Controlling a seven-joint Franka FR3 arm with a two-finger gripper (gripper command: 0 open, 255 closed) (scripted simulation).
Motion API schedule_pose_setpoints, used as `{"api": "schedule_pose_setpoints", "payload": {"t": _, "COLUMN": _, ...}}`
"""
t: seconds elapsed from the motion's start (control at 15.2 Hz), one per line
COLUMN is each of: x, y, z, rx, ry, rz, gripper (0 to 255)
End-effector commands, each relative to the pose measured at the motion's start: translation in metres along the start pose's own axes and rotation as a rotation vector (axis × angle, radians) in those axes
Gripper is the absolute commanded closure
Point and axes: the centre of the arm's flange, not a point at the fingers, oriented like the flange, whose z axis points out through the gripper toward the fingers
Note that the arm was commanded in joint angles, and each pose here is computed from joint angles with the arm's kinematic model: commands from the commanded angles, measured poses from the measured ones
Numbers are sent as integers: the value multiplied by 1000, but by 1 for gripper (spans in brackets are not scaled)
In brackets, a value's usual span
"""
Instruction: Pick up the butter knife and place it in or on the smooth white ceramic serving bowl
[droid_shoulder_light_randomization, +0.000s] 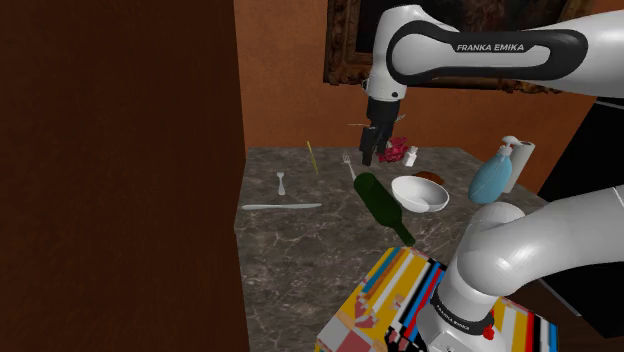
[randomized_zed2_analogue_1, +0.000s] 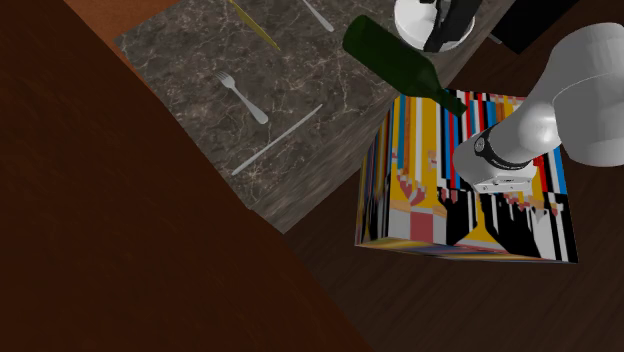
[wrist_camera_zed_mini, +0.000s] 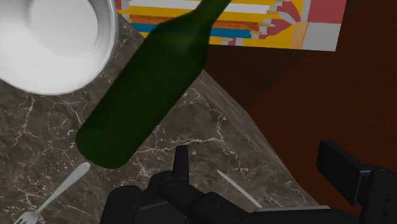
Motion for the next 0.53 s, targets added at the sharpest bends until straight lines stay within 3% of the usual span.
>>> {"api": "schedule_pose_setpoints", "payload": {"t": 0.0, "x": 0, "y": 0, "z": 0, "rx": 0, "ry": 0, "rz": 0, "gripper": 0}}
{"api": "schedule_pose_setpoints", "payload": {"t": 0.46, "x": 75, "y": -7, "z": 48, "rx": 9, "ry": 19, "rz": -209, "gripper": 0}}
